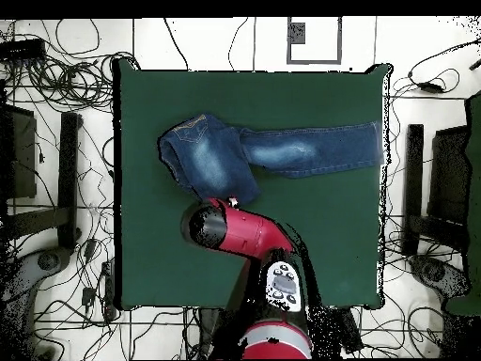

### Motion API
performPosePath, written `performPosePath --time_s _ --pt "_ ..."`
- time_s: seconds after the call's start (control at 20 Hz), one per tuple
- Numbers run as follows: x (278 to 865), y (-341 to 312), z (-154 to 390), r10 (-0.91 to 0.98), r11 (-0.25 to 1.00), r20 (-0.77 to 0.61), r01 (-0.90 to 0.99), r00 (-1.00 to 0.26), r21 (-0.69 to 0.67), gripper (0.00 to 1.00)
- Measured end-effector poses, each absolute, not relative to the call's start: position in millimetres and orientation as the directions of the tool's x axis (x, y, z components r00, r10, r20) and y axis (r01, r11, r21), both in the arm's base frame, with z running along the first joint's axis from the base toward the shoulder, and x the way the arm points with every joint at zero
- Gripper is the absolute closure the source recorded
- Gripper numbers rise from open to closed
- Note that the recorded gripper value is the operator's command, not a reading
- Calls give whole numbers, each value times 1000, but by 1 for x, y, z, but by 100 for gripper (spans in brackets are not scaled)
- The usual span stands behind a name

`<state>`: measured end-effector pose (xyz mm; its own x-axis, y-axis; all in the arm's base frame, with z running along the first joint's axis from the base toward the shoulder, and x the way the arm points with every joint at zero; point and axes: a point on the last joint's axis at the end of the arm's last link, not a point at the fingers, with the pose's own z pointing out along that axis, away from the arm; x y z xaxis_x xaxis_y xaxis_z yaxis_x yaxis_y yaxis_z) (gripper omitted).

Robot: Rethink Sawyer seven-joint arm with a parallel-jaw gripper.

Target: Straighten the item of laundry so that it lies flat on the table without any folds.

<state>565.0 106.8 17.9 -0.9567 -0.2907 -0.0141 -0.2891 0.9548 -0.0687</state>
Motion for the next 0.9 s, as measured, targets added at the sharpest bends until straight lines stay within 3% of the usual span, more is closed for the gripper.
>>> performPosePath --time_s 0.9 --pt "593 105 40 -235 948 -219 -174 -947 -266 0"
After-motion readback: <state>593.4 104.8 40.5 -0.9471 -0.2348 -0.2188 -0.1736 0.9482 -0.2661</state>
